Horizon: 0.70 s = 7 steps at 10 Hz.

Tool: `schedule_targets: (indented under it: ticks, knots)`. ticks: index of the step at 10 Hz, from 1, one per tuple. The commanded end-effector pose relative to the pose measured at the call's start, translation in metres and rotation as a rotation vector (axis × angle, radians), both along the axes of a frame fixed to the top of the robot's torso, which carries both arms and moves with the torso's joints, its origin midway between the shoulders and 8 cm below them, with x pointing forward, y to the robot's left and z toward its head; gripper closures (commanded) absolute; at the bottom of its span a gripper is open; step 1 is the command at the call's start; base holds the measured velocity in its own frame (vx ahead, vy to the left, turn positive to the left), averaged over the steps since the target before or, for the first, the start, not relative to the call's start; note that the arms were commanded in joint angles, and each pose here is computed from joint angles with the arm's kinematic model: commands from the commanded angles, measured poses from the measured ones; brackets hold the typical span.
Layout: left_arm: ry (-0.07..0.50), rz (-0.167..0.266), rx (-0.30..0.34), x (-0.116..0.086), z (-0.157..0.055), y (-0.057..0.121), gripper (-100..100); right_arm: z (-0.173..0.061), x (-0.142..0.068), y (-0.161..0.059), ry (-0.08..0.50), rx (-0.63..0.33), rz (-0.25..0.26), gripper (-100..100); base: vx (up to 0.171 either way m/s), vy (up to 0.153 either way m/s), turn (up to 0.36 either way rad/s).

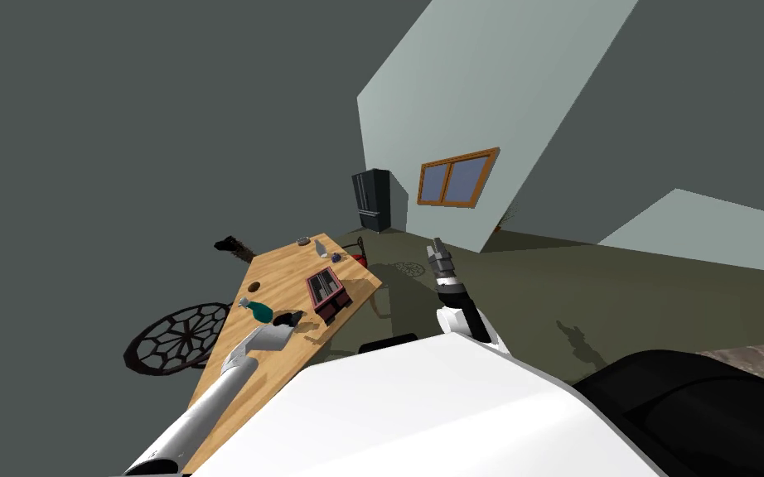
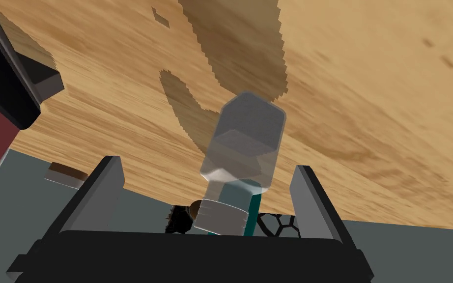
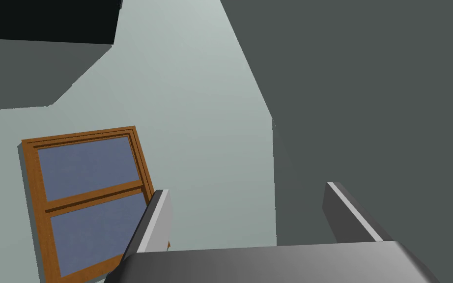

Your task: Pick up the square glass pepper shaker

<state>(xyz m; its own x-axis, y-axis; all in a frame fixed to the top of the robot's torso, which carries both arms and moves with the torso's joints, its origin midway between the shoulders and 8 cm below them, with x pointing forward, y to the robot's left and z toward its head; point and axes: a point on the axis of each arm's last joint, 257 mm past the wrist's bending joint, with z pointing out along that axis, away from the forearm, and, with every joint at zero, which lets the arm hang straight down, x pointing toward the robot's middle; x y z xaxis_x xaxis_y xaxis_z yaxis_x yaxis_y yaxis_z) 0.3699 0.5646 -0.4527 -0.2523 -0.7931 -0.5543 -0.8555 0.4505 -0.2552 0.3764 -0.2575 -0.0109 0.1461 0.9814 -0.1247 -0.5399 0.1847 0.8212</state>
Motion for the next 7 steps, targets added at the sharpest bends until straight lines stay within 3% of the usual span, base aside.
schedule_targets:
  ticks: [1, 3, 4, 5, 6, 7]
  knots:
    - [0.041, 0.028, 0.024, -0.012, 0.002, 0.019, -100, 0.000, 0.000, 0.000, 0.000, 0.000, 0.000, 0, 0.009, -0.014, -0.070]
    - [0.080, 0.056, 0.049, -0.022, 0.003, 0.036, -100, 0.000, 0.000, 0.000, 0.000, 0.000, 0.000, 0, 0.009, -0.013, -0.085]
    - [0.065, 0.046, 0.041, -0.017, 0.001, 0.030, -100, 0.000, 0.000, 0.000, 0.000, 0.000, 0.000, 0, 0.005, -0.004, -0.017]
    - [0.069, 0.048, 0.042, -0.018, 0.001, 0.031, 0, 0.000, 0.000, 0.000, 0.000, 0.000, 0.000, 0, 0.000, 0.000, 0.000]
    - [0.069, 0.052, 0.042, -0.023, -0.007, 0.031, -100, 0.000, 0.000, 0.000, 0.000, 0.000, 0.000, 0, 0.020, 0.022, -0.032]
    - [0.069, 0.054, 0.042, -0.025, -0.011, 0.031, -100, 0.000, 0.000, 0.000, 0.000, 0.000, 0.000, 0, 0.038, 0.042, -0.037]
